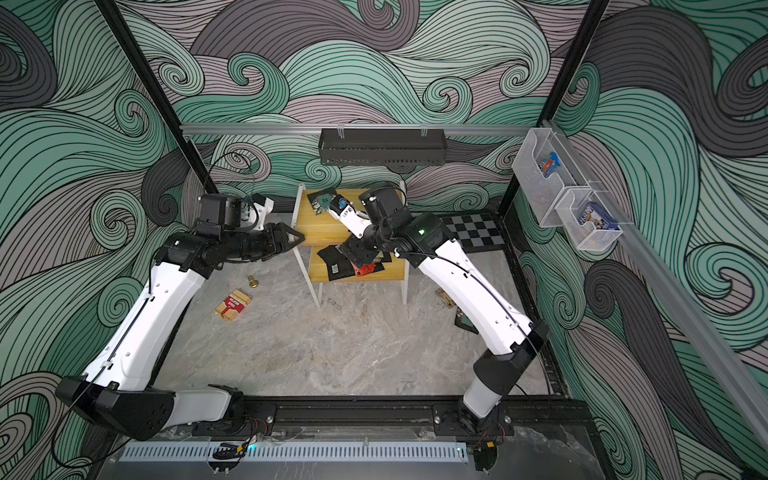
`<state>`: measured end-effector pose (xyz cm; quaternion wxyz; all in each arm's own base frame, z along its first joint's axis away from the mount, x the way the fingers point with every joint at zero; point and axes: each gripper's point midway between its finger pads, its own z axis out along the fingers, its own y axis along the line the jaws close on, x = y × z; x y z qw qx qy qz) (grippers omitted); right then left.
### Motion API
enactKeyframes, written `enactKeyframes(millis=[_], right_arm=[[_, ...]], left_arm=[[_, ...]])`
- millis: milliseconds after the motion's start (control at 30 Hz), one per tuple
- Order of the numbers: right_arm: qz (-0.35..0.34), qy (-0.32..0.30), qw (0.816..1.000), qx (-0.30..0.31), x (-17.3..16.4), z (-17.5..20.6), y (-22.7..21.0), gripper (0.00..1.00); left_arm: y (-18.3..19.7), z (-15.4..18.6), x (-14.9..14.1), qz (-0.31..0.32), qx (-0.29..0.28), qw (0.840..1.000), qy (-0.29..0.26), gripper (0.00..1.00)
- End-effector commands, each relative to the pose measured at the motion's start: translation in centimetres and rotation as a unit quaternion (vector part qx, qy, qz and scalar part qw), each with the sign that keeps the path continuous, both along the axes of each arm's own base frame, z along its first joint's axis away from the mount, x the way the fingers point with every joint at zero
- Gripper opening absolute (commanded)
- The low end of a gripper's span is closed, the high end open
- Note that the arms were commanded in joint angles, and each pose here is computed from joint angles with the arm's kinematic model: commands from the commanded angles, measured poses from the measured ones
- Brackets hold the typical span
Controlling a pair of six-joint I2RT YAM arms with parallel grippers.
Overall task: Remove the tea bags from the shelf
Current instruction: Pick up the tea bag from the shelf.
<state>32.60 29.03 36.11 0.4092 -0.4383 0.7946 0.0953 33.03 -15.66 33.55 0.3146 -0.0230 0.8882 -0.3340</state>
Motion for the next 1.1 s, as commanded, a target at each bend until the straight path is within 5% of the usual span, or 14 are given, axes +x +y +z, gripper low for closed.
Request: enactKeyframes(millis=[0, 500, 1067], right_arm=[[-0.005, -0.045, 0.999, 0.003, 0.4, 2.4, -0.5, 0.87], [-0.008, -0.042, 0.997, -0.063, 2.6, -1.4, -0.2, 0.93], [-0.005, -0.027, 0.998, -0.061, 0.3, -2.5, -1.1, 0.66]], left_arm=[[0.0, 0.6, -0.3, -0.006, -0.006, 1.000, -0.012, 0.60], [0.1, 0.3, -0.4, -0.006, -0.004, 1.000, -0.009, 0.60], [0.2, 0.1, -0.3, -0.005, -0.010, 1.000, -0.006, 0.60]])
